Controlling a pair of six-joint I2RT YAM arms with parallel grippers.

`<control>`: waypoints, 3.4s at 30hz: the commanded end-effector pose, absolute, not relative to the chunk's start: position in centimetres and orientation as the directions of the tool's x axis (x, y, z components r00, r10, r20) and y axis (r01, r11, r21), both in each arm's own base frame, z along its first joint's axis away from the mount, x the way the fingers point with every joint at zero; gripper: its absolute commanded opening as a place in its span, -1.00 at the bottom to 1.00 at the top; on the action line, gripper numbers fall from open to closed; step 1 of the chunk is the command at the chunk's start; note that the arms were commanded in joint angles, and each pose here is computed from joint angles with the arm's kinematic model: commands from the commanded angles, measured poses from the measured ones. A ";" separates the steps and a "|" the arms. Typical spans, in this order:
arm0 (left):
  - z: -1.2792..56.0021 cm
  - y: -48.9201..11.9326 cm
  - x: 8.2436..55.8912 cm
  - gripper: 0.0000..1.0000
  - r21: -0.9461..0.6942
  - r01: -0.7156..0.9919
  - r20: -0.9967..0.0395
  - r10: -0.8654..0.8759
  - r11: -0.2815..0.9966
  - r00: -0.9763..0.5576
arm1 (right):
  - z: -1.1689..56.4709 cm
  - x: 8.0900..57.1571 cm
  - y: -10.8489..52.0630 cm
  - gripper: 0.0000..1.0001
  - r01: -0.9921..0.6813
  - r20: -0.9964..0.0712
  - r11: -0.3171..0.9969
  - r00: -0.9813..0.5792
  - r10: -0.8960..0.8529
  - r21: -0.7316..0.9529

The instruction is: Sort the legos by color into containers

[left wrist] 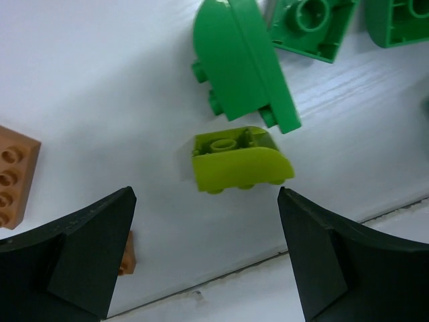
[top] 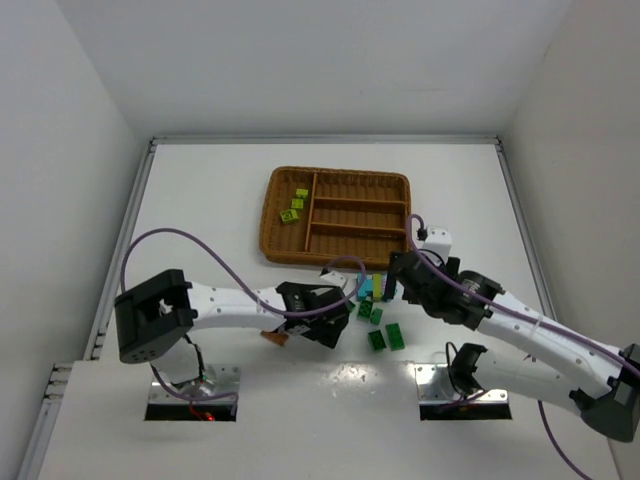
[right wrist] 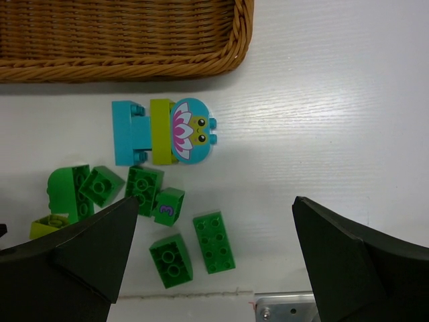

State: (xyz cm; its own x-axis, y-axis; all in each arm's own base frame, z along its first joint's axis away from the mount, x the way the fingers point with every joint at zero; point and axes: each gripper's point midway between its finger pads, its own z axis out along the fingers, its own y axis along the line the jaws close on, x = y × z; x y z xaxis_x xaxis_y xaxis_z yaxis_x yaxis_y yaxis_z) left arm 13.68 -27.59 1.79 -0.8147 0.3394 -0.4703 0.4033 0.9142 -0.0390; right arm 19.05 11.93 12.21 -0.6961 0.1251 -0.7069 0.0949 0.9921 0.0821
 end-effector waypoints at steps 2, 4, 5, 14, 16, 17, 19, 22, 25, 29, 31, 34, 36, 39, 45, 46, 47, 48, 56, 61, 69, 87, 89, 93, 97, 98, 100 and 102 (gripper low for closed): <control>3.1 -30.4 13.9 0.88 -0.083 0.458 -0.512 0.356 0.885 -0.782 | 12.8 19.4 12.7 1.00 0.089 -0.717 0.989 -0.682 0.145 0.115; 3.2 -31.2 13.6 0.88 -0.101 0.471 -0.511 0.360 0.876 -0.780 | 12.8 19.4 12.7 1.00 0.089 -0.717 0.989 -0.682 0.145 0.115; 3.2 -31.2 13.6 0.88 -0.102 0.471 -0.511 0.360 0.876 -0.780 | 12.6 19.4 12.7 1.00 0.090 -0.714 0.990 -0.686 0.140 0.108; 2.5 -31.8 14.4 0.76 -0.118 0.408 -0.519 0.294 0.905 -0.802 | 12.6 19.3 12.8 1.00 0.079 -0.710 0.991 -0.692 0.131 0.105; 2.5 -31.8 14.4 0.71 -0.118 0.408 -0.519 0.294 0.905 -0.802 | 12.6 19.3 12.8 1.00 0.079 -0.710 0.991 -0.692 0.131 0.105; 2.3 -31.7 14.4 0.71 -0.117 0.408 -0.518 0.295 0.906 -0.803 | 12.6 19.3 12.8 1.00 0.079 -0.710 0.991 -0.692 0.131 0.105; 2.3 -31.5 14.7 0.63 -0.105 0.401 -0.530 0.291 0.910 -0.797 | 12.6 19.3 12.8 1.00 0.079 -0.710 0.991 -0.692 0.131 0.105; 2.4 -31.3 15.2 0.54 -0.102 0.378 -0.538 0.269 0.920 -0.799 | 12.3 19.3 12.8 1.00 0.079 -0.710 0.991 -0.692 0.131 0.105; 2.4 -31.3 15.4 0.47 -0.102 0.366 -0.542 0.257 0.925 -0.800 | 12.3 19.3 12.8 1.00 0.079 -0.710 0.991 -0.692 0.131 0.105; 2.2 -31.0 15.4 0.36 -0.095 0.354 -0.542 0.250 0.931 -0.802 | 12.3 19.3 12.8 1.00 0.079 -0.710 0.991 -0.692 0.131 0.105; 2.2 -31.0 15.4 0.24 -0.095 0.354 -0.542 0.250 0.931 -0.802 | 12.5 19.3 12.8 1.00 0.079 -0.713 0.990 -0.688 0.136 0.113; 2.6 -30.7 15.6 0.04 -0.109 0.338 -0.548 0.228 0.935 -0.805 | 12.5 19.3 12.8 1.00 0.079 -0.713 0.990 -0.688 0.136 0.113; 3.6 -30.0 16.3 -0.04 -0.111 0.314 -0.558 0.202 0.943 -0.805 | 12.4 19.2 12.6 1.00 0.086 -0.709 0.990 -0.691 0.140 0.112; 5.6 -28.0 17.5 -0.14 -0.119 0.262 -0.564 0.152 0.958 -0.812 | 12.6 19.2 12.6 1.00 0.085 -0.712 0.989 -0.687 0.145 0.119; 10.8 -23.1 22.4 -0.14 -0.111 0.130 -0.614 0.035 0.985 -0.788 | 13.4 19.4 11.9 1.00 0.110 -0.732 0.987 -0.662 0.159 0.115; 11.8 -22.0 24.1 -0.14 -0.120 0.086 -0.632 -0.009 0.989 -0.775 | 13.3 19.3 11.8 1.00 0.109 -0.736 0.986 -0.657 0.166 0.125; 13.0 -21.6 25.4 -0.14 -0.123 0.081 -0.653 -0.019 0.989 -0.757 | 13.3 19.3 12.1 1.00 0.096 -0.735 0.986 -0.657 0.166 0.137; 13.1 -21.1 26.8 -0.14 -0.107 0.053 -0.661 -0.032 0.993 -0.750 | 13.2 19.2 12.6 1.00 0.074 -0.727 0.986 -0.667 0.160 0.149; 12.7 -18.2 38.3 -0.14 -0.050 -0.137 -0.667 -0.135 0.989 -0.732 | 12.1 18.8 14.3 1.00 0.005 -0.681 0.989 -0.724 0.107 0.151; 12.0 -19.0 41.5 0.54 -0.100 -0.126 -0.639 -0.161 0.987 -0.752 | 11.9 18.1 16.4 0.91 -0.078 -0.652 0.980 -0.756 0.062 0.183; 19.6 -18.9 39.3 0.85 -0.220 -0.050 -0.710 -0.195 0.974 -0.677 | 10.3 15.6 22.9 0.77 -0.269 -0.602 0.935 -0.794 -0.080 0.231; 5.6 -17.9 22.2 0.91 -0.022 0.116 -0.474 0.092 0.993 -0.876 | 13.1 15.6 26.1 0.82 -0.351 -0.677 0.922 -0.719 -0.156 0.161; 4.3 -17.6 22.1 0.91 0.034 0.093 -0.461 0.099 0.995 -0.882 | 14.0 16.0 25.3 0.85 -0.327 -0.701 0.932 -0.701 -0.128 0.157; 2.1 -18.1 21.4 0.91 0.051 0.088 -0.429 0.101 0.995 -0.898 | 15.2 16.3 24.0 0.87 -0.291 -0.723 0.945 -0.685 -0.095 0.151; 0.8 -17.7 21.0 0.82 0.079 0.072 -0.421 0.098 0.994 -0.902 | 15.5 16.3 23.1 0.87 -0.274 -0.728 0.951 -0.680 -0.088 0.141; 0.8 -17.6 21.1 0.82 0.083 0.060 -0.428 0.090 0.995 -0.899 | 15.5 16.3 23.1 0.87 -0.274 -0.728 0.951 -0.680 -0.088 0.141; 0.5 -17.3 20.8 0.76 0.091 0.060 -0.420 0.093 0.994 -0.903 | 15.4 16.3 22.8 0.87 -0.263 -0.727 0.956 -0.681 -0.086 0.133; 0.5 -17.2 20.6 0.68 0.086 0.051 -0.422 0.082 0.995 -0.903 | 15.4 16.3 22.8 0.87 -0.263 -0.727 0.956 -0.681 -0.086 0.133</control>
